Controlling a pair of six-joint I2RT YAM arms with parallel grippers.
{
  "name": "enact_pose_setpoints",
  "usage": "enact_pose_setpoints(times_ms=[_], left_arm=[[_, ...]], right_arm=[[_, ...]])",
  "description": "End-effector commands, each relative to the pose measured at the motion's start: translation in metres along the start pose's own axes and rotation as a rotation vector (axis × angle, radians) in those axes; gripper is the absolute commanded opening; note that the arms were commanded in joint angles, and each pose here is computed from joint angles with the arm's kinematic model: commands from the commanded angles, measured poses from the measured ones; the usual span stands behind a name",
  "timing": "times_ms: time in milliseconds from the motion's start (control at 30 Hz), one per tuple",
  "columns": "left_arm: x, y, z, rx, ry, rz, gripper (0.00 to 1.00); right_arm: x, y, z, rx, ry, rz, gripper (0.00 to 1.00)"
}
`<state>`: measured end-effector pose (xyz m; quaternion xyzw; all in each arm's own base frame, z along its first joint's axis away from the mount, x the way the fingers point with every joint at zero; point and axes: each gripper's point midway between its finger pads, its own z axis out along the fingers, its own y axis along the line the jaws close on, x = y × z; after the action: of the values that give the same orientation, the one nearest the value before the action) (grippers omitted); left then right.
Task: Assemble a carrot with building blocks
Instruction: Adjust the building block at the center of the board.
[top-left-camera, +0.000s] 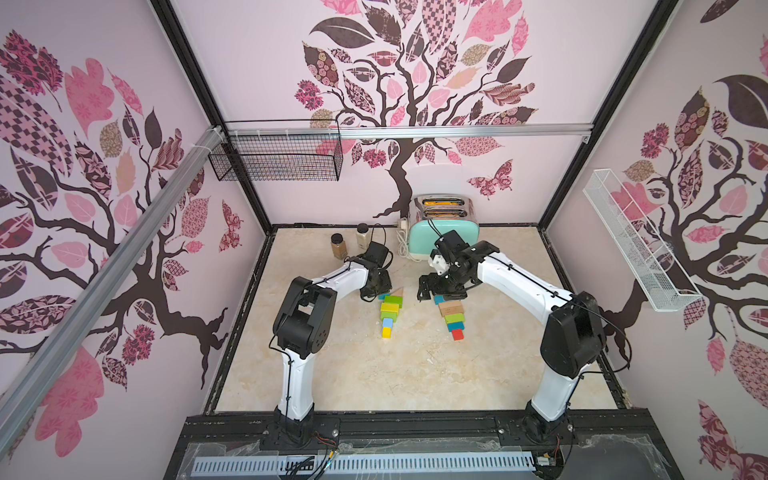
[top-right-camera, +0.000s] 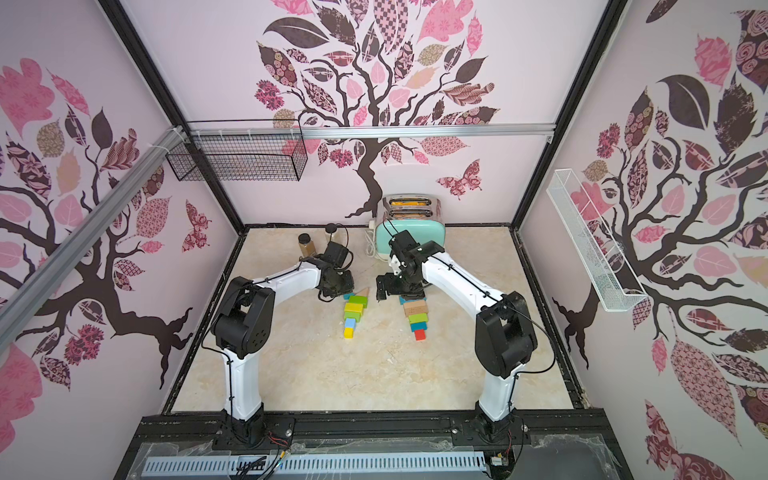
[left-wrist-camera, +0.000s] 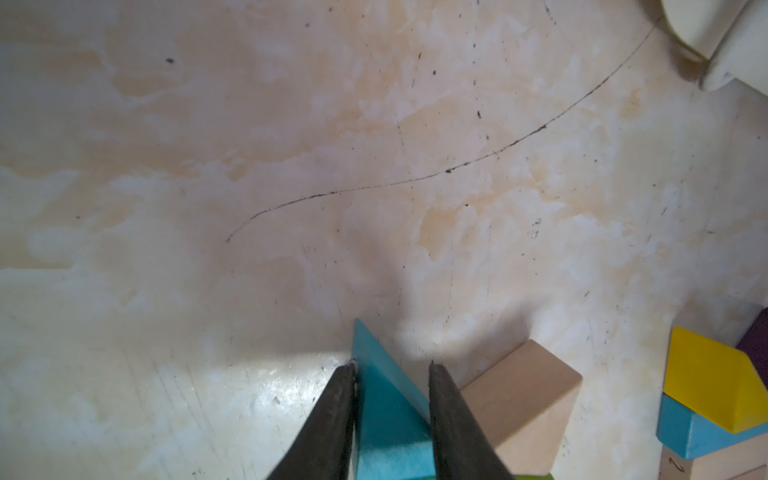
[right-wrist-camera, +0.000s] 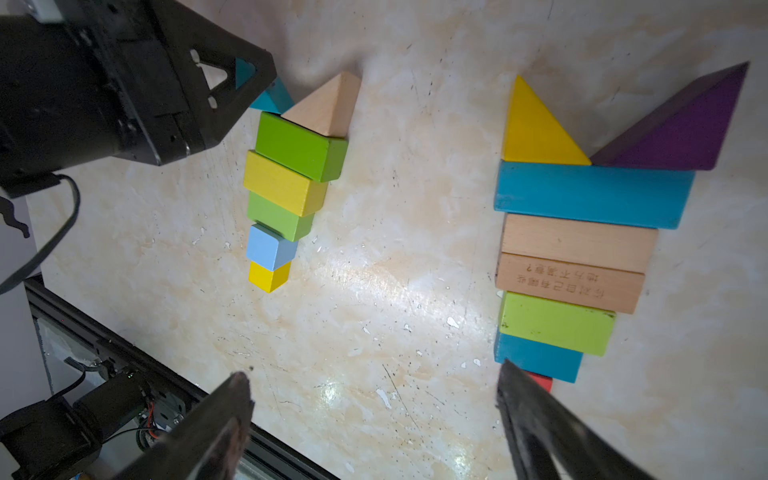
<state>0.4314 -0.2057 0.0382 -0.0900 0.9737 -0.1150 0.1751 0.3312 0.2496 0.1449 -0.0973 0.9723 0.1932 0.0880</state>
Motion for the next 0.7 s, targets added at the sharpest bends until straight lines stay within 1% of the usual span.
enact_pose_setpoints(times_ms=[0, 400, 667], left_arm=[[0.0021, -0.0074, 0.0051, -0.003, 0.003, 0.031, 0.33], [0.0053, -0.0106, 0.0054, -0.004, 0.003, 0.037, 0.32], [0.0016, -0.0099, 0.0005, -0.009, -0.015, 0.026, 0.37]], right_arm=[[-0.0025, 0.0014, 0.0011, -0.01, 0.0, -0.008, 0.95], [-0.002, 0.0026, 0.0023, -0.018, 0.004, -0.007, 0.95], [-0.0024, 0.0023, 0.0024, -0.017, 0.003, -0.006, 0.95]])
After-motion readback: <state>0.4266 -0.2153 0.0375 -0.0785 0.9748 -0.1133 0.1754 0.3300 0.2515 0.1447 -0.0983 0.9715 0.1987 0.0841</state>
